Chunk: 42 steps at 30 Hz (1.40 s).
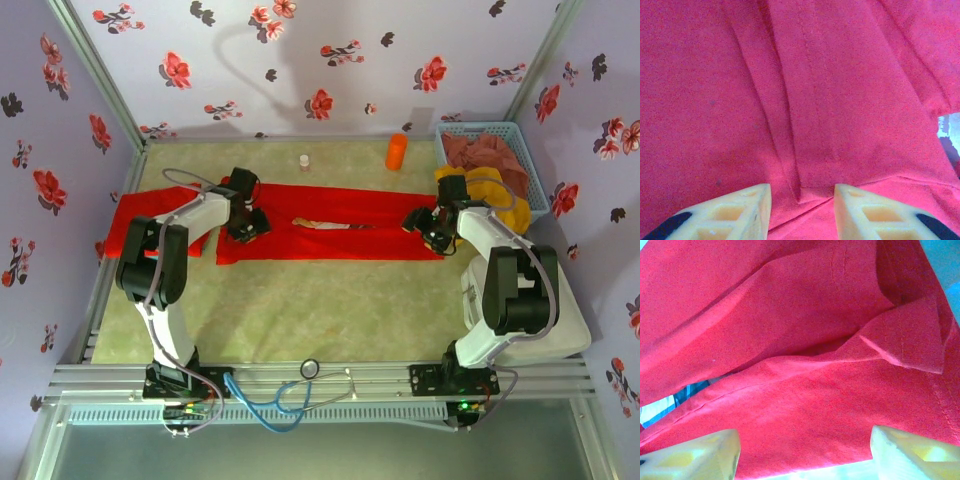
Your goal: Fold and stack the t-shirts
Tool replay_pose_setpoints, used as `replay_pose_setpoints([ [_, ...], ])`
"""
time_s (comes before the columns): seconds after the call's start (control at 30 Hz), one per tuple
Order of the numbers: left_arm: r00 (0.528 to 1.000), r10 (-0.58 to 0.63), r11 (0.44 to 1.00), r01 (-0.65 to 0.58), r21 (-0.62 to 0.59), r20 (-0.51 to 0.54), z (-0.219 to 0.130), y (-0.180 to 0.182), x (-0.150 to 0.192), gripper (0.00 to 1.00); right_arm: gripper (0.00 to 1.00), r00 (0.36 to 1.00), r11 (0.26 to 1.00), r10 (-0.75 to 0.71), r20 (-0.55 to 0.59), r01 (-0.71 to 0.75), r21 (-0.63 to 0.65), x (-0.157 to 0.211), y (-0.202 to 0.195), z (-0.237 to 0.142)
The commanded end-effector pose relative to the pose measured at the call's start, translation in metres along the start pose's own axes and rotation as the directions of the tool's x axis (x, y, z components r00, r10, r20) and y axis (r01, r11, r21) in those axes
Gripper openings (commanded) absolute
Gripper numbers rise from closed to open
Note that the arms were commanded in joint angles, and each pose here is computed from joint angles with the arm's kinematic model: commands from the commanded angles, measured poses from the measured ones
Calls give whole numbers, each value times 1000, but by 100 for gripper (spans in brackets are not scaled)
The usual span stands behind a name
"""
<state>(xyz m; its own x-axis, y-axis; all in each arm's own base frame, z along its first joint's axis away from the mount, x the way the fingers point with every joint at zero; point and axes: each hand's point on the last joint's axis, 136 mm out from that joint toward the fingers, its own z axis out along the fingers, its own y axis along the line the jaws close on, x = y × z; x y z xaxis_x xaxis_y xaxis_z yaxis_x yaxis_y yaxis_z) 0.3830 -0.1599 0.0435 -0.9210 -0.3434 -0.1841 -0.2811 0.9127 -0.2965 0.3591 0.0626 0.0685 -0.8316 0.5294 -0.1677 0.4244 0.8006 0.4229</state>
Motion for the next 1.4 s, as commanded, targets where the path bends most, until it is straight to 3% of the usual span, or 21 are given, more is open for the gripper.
replay_pose_setpoints([
  [0.0,1000,5,1000,-5,24,-3,2,-6,1,38,70,1000,1000,-16,-18,17,18,8,-5,2],
  [0.73,1000,-16,999,18,49,-26,16,-10,2,32,68,999,1000,-19,-28,20,18,9,-6,5],
  [0.83,1000,-18,998,18,58,-15,16,-13,-1,25,68,999,1000,-17,-31,17,17,10,-6,5],
  [0.93,1000,-12,998,12,64,-9,14,-18,-6,12,68,999,1000,-19,-31,20,20,10,-7,5],
  [1.0,1000,4,998,-4,64,-7,12,-21,-9,0,68,999,1000,-22,-31,22,21,10,-7,4],
  [1.37,961,275,958,-276,-79,-19,-13,-36,-42,0,67,999,999,-20,-35,21,25,10,-8,6],
])
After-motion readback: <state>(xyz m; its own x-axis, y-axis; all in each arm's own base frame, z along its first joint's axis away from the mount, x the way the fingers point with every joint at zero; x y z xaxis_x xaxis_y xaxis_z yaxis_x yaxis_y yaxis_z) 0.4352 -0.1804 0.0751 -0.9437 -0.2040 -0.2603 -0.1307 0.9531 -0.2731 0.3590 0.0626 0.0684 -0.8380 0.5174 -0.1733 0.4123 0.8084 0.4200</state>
